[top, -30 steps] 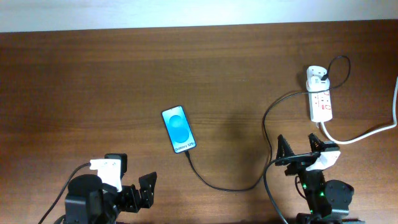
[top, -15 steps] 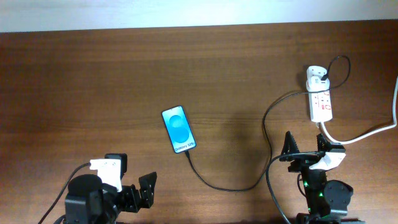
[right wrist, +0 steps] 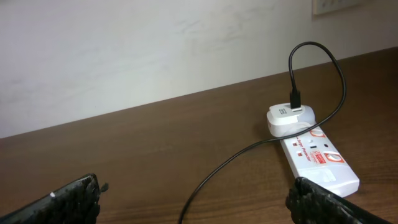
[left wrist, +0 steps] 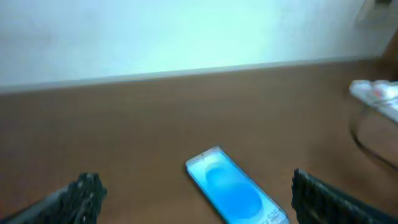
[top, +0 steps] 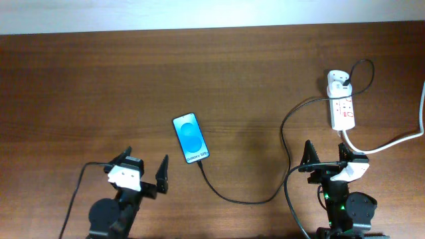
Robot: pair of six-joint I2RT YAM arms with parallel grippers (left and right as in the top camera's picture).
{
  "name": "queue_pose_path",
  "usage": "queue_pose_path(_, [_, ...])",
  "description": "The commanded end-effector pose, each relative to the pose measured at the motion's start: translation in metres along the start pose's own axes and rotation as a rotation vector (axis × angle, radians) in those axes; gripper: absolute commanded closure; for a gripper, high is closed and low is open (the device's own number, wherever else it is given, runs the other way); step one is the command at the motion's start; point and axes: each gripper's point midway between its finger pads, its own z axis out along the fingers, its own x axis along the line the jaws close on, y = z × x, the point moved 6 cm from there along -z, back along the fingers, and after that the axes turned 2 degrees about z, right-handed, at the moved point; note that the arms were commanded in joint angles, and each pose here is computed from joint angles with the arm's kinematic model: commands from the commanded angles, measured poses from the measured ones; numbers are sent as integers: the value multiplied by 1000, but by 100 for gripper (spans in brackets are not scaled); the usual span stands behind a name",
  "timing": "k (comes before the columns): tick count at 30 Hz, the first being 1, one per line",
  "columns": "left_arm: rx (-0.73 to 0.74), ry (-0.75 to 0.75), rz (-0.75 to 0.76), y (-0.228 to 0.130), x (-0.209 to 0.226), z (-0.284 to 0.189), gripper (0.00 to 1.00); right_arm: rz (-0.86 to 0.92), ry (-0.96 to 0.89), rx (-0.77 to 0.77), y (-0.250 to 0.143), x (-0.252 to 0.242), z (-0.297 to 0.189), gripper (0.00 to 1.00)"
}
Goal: Plug charger to phone and switch on socket
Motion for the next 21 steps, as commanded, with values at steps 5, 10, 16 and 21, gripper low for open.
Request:
queue_pose_path(5, [-53,196,129,-33,27,4,1,7,-1,-2,-2,0,0,2])
queue_pose_path(10, [-48,268,118,-33,41,1,1,7,-1,-2,-2,0,0,2])
queue_pose_path(16, [-48,270,118,-33,42,1,1,7,-2,-2,-2,0,0,2])
queue_pose_path(21, [-48,270,118,-33,42,1,1,7,-1,-2,-2,0,0,2])
